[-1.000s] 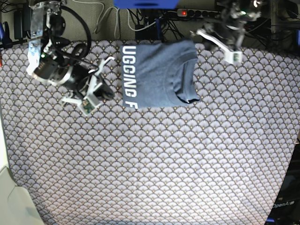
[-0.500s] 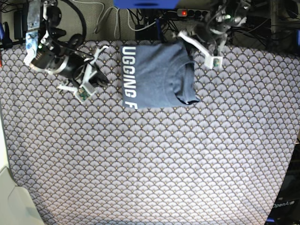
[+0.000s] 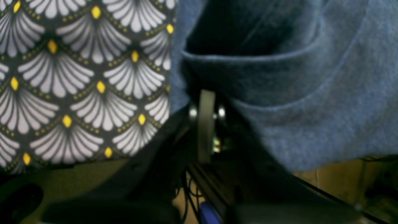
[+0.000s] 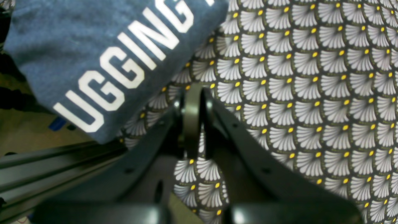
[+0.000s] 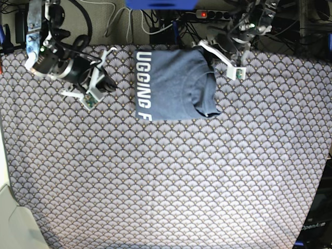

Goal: Fold the T-shirt properly
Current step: 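Drag the bundle with the left gripper toward the table center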

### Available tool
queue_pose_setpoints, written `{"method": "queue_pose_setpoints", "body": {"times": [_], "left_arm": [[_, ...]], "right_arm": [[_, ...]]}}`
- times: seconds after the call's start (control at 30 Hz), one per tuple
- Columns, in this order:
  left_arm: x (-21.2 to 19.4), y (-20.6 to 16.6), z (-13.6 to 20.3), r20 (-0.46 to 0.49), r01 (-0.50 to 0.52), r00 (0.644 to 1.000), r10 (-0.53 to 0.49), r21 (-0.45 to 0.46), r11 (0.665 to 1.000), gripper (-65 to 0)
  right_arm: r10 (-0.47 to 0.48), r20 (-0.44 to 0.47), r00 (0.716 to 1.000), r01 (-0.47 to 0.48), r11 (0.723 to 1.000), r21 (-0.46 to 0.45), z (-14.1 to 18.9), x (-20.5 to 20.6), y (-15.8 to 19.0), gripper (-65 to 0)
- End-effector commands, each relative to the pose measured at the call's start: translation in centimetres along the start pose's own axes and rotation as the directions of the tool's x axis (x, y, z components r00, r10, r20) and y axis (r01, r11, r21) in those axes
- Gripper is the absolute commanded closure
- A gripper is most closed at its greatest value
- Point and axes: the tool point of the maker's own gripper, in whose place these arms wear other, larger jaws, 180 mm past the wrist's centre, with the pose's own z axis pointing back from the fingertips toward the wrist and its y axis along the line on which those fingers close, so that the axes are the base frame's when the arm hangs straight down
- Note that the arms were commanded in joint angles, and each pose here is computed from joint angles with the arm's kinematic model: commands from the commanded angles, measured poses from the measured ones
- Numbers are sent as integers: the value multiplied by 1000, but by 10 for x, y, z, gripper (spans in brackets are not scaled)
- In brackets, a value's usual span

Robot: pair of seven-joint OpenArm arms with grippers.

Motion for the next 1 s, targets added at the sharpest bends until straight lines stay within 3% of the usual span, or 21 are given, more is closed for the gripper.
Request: {"method": "queue_pose_setpoints", "body": {"times": [0.0,0.17,0.3,0.43,0.63,0.8,0.97], "left_arm": [[-2,6,0,-13,-2,1000,3,27,1000,-4],[19,-7,-10,34,-24,999,24,6,1000,-4],[29,1,-24,45,-85,996,82,66,994,-4],[45,-3,-38,72,-122,991,117,67,990,-4],[91,-3,-61,137,-131,983,121,70,989,-4],[129,5,-88,173,-212,966,195,91,973,-4],[174,-16,-114,194,-249,953,233,62,967,-4]], "right_arm": [[14,47,999,-14,1000,-1,4,13,-2,0],[13,50,999,-13,1000,1,3,14,-1,0],[15,49,999,-15,1000,0,3,14,-2,0],[17,49,999,-17,1000,-1,4,14,-2,0],[27,34,999,-26,1000,-5,5,10,-5,0],[40,18,999,-40,999,-9,7,6,-8,0],[39,10,999,-39,999,-11,7,4,-9,0]]}}
